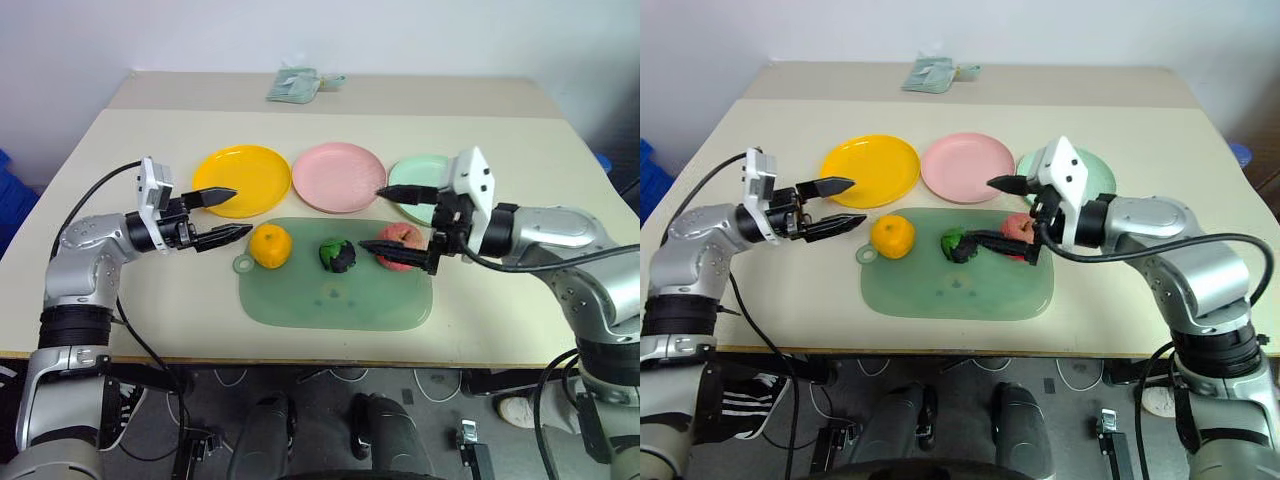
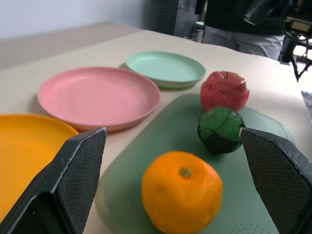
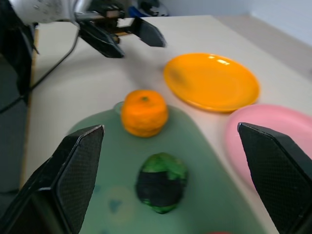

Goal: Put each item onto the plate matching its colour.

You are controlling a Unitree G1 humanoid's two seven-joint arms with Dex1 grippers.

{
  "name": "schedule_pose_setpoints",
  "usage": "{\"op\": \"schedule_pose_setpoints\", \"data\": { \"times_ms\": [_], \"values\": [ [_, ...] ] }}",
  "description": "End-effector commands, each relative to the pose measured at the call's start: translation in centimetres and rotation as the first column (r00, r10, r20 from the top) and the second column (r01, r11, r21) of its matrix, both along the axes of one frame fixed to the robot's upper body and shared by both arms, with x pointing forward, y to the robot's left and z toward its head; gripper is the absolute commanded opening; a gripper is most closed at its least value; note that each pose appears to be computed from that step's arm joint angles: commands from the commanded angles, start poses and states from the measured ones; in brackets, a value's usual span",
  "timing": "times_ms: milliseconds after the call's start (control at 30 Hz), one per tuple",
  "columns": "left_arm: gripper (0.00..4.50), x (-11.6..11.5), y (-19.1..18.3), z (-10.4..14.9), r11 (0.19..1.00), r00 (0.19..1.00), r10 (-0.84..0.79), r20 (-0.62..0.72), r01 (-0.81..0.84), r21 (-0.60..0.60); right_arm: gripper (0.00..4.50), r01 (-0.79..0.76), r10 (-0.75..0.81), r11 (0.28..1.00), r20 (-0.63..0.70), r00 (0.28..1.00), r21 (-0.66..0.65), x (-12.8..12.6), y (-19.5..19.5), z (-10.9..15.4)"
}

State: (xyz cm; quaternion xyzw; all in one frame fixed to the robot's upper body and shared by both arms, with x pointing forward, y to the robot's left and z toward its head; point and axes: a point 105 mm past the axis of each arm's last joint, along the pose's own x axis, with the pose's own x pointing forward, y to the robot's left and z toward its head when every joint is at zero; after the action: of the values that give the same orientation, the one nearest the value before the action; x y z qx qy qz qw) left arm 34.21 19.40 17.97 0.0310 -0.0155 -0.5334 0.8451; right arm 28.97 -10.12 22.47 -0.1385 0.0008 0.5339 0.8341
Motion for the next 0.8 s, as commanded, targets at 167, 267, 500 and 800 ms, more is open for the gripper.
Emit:
{"op": "schedule_pose_setpoints", "data": {
  "times_ms": [167,267,500,800],
  "values": [
    [4.5,0.2,-1.2,-0.6,0.998,0.998,-0.059,0.005,0.059,0.019,4.47,-0.018,0.016,1.0,0.071,0.997,0.023,-0.8,0.5,1.1],
    [4.5,0.2,-2.0,-1.1,0.995,0.996,-0.088,-0.006,0.088,0.049,4.47,-0.019,0.017,0.999,0.068,0.998,0.034,-1.0,0.7,1.0],
    [4.5,0.5,-3.5,-1.3,0.987,0.993,-0.114,0.01,0.112,0.117,4.47,0.001,-0.004,0.999,0.067,0.998,0.036,-1.2,0.5,0.8],
    [4.5,1.2,-4.3,-2.4,0.979,0.996,-0.092,-0.002,0.091,0.184,4.47,0.017,-0.017,1.0,0.047,0.999,-0.005,-1.6,0.0,0.0]
  ]
}}
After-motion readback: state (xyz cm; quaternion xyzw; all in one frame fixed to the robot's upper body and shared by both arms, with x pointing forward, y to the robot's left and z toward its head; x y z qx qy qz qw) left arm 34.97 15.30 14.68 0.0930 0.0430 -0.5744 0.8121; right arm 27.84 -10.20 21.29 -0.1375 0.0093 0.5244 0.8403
